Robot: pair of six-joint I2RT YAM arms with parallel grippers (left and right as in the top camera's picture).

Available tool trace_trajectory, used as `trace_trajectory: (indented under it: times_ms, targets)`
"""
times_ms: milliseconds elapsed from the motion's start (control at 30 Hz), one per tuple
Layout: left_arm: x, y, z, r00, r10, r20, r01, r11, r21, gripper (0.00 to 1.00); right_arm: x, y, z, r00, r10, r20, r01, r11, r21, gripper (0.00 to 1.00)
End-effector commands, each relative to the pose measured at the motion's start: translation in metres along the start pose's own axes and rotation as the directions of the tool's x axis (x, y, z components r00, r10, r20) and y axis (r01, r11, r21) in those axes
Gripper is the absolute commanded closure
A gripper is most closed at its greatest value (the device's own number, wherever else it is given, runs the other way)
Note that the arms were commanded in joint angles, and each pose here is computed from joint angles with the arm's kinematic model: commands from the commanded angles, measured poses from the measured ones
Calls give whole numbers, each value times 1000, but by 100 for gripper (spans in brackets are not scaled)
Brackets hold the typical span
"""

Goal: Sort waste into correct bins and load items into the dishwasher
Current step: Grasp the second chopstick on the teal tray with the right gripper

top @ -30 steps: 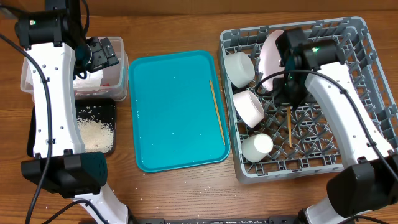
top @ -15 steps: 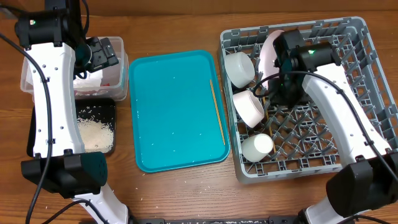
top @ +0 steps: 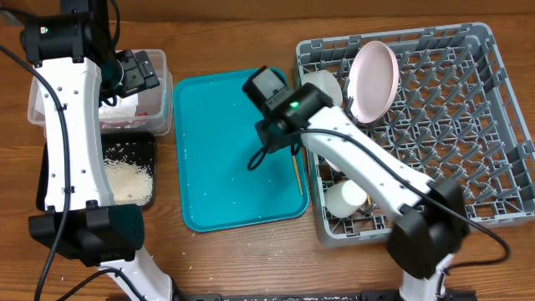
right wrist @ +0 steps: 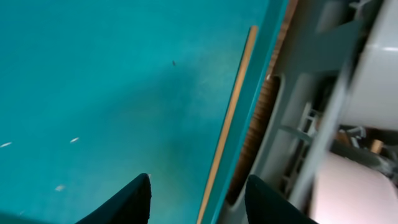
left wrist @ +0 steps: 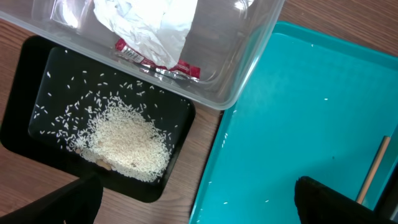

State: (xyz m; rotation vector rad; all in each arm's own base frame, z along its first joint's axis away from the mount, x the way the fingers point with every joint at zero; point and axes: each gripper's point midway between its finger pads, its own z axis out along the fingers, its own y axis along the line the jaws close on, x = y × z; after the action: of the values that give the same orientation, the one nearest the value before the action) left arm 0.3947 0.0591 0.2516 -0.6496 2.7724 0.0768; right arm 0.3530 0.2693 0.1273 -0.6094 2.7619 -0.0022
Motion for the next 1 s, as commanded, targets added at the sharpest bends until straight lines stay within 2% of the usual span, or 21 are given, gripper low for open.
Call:
trace_trajectory:
  times_ms: [0, 133, 367, 600, 700, 867, 967]
  targets:
    - [-2, -3, -14, 999, 18, 39, -19, 1000, 17, 0, 1, -5, 34, 999, 12, -44, -9, 998, 64, 50]
    - [-2, -3, -14, 999, 18, 39, -19, 1000, 17, 0, 10, -6, 70, 995, 2, -104, 9, 995, 103, 50]
    - [-2, -3, -14, 999, 18, 39, -19, 1000, 17, 0, 26, -7, 106, 984, -7, -180, 32, 990, 136, 50]
    - [-2, -3, -14, 999, 18, 39, -19, 1000, 17, 0, 36, -6, 119, 976, -6, -219, 35, 991, 128, 46]
    - [-2, -3, -14, 999, 18, 39, -19, 1000, 17, 0, 44, -1, 125, 966, 7, -257, 11, 998, 66, 46]
    - [-2, -3, -14, 999, 18, 39, -19, 1000, 17, 0, 55, 24, 123, 949, -73, -306, 41, 993, -109, 47]
    - [-2, -3, -14, 999, 18, 39, -19, 1000, 17, 0, 61, 31, 120, 941, -79, -330, 29, 988, -152, 52]
